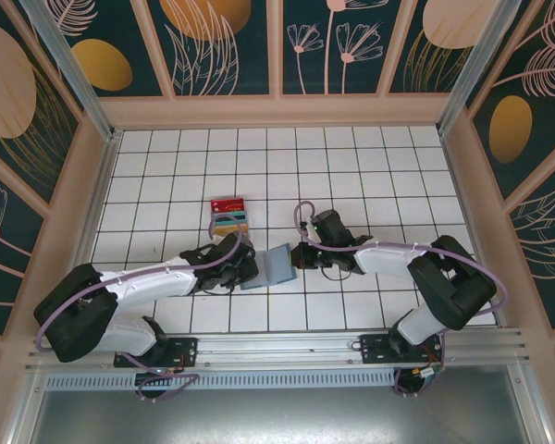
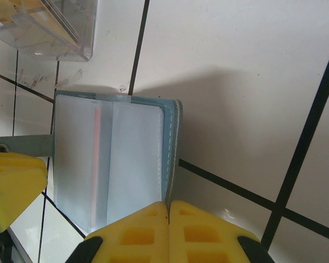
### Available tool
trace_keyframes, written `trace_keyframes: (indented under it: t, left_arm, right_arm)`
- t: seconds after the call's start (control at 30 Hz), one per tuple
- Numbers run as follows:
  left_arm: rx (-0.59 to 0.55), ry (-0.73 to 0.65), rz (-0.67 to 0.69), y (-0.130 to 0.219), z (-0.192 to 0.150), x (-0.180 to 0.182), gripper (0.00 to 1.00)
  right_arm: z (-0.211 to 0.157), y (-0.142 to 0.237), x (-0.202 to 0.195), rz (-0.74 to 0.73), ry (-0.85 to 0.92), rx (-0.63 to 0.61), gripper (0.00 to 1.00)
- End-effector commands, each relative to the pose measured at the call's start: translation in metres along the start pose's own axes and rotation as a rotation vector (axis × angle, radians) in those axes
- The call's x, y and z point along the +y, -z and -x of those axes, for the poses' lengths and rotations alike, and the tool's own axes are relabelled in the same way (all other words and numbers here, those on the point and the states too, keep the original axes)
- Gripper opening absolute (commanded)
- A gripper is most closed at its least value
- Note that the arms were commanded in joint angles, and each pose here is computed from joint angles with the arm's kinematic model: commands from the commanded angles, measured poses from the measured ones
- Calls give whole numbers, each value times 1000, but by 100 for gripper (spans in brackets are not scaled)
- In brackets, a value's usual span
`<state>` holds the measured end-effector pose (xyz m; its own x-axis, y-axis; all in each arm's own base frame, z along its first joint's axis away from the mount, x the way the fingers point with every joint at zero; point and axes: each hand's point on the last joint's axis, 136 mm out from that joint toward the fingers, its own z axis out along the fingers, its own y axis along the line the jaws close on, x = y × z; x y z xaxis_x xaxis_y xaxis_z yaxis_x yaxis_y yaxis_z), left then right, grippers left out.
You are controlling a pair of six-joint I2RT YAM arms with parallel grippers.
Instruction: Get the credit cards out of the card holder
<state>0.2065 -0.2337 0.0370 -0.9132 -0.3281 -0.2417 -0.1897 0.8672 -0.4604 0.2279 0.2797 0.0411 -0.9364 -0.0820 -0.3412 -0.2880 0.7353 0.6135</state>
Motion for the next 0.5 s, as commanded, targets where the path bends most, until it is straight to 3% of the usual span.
trace_keyframes:
  t: [0.0, 0.47]
  left_arm:
    - [6, -4, 20, -5, -2, 4, 28]
    - [-29, 17, 43, 1, 0, 16, 30]
  right_arm:
    - [-9, -4, -1, 7, 0, 21, 0]
    - [-11, -5, -2, 7, -5, 22, 0]
